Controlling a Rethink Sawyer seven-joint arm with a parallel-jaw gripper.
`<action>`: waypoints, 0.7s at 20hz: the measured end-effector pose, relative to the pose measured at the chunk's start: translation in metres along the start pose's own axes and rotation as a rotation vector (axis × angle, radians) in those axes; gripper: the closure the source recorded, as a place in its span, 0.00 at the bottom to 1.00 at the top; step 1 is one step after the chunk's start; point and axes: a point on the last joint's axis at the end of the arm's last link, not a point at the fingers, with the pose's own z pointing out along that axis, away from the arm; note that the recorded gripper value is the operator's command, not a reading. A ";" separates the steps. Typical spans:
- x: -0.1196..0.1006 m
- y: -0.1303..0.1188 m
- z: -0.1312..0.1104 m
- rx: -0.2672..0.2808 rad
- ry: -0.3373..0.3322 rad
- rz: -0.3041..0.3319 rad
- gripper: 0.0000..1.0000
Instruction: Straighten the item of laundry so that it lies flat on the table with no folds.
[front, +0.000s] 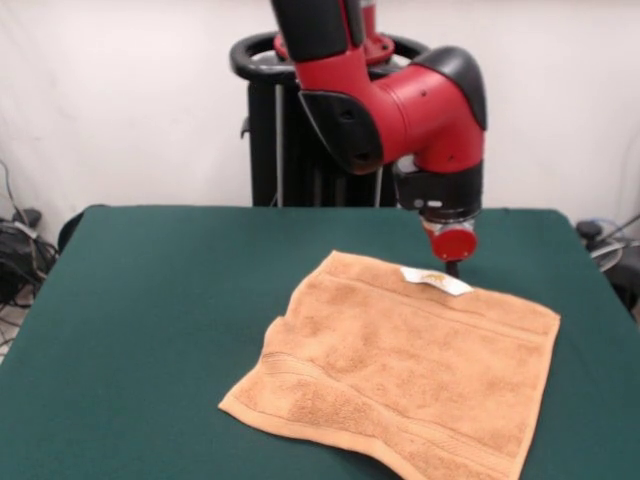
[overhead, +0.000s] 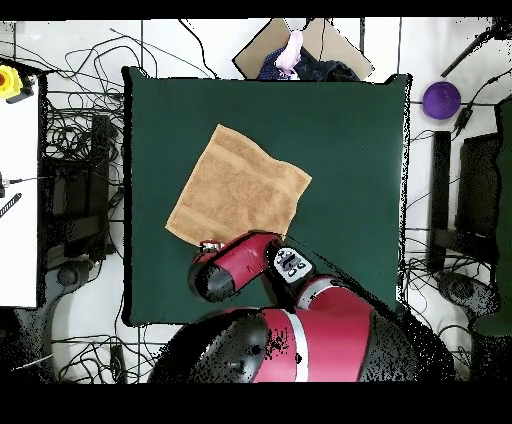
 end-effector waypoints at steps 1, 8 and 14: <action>0.001 0.000 0.000 -0.001 -0.002 0.008 1.00; 0.009 -0.003 0.000 -0.020 -0.066 0.108 1.00; 0.020 -0.004 0.001 -0.032 -0.142 0.184 1.00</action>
